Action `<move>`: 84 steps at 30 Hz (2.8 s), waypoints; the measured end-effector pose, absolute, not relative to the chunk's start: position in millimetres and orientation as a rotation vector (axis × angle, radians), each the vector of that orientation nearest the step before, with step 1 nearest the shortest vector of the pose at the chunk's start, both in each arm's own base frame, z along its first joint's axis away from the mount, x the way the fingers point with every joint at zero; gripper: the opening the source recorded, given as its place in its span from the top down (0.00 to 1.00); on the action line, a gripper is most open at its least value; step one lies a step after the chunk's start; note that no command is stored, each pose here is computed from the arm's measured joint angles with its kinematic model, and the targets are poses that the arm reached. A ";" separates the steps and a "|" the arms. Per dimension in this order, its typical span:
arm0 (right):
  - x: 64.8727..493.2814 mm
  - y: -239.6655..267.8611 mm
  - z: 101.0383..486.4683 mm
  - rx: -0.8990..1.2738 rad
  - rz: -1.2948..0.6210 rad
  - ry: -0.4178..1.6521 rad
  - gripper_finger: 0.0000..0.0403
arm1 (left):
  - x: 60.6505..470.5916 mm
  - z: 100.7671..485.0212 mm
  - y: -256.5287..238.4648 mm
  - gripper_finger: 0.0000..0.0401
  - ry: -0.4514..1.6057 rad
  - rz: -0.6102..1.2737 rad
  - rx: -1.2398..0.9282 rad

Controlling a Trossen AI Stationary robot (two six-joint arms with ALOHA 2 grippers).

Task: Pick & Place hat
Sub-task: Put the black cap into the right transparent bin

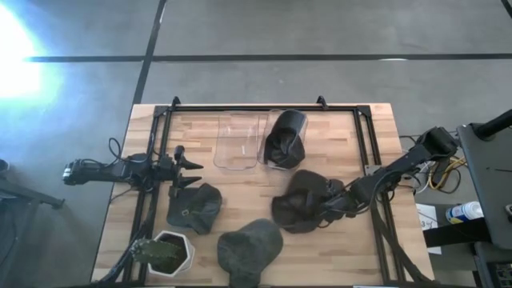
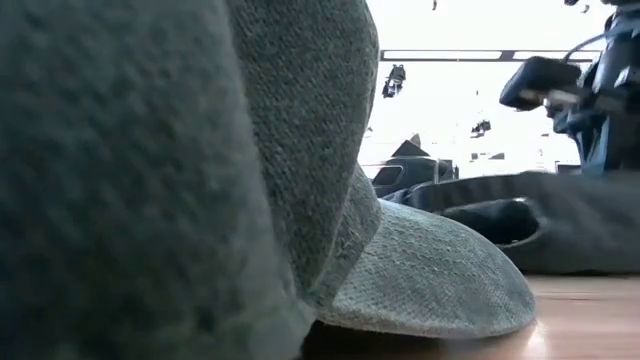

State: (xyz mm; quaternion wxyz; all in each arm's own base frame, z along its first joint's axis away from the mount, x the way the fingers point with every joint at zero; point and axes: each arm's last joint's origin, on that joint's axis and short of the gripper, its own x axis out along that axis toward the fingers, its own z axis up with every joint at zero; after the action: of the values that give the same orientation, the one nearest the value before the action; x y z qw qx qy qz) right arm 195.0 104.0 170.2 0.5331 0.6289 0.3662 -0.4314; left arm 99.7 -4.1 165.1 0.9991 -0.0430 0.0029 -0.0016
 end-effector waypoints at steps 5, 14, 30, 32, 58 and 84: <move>199.2 110.5 207.4 1.442 -0.883 0.885 0.96 | 99.7 165.1 -4.1 0.55 0.006 -0.003 -0.086; 208.8 101.0 312.5 1.245 -0.809 0.627 0.96 | 99.7 165.1 -4.1 0.55 0.006 -0.003 -0.086; 230.7 -34.8 369.6 0.889 -1.224 0.223 0.97 | 99.7 165.1 -4.0 0.55 0.006 -0.003 -0.086; 241.5 -48.5 372.2 0.887 -1.159 0.218 0.97 | 99.7 165.1 -4.0 0.55 0.006 -0.003 -0.086; 300.2 -91.1 301.3 0.916 -1.241 1.086 0.93 | 99.8 165.0 -4.0 0.55 0.008 -0.003 -0.086; 360.1 -105.8 259.0 0.735 -1.137 1.251 0.86 | 99.8 165.0 -4.0 0.55 0.008 -0.003 -0.086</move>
State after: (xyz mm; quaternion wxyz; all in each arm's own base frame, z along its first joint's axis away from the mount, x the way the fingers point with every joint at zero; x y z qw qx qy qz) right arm 360.1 -105.8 259.0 0.6044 0.3178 0.5408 -0.4911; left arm 99.8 -4.0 165.0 0.9991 -0.0430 0.0039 -0.0013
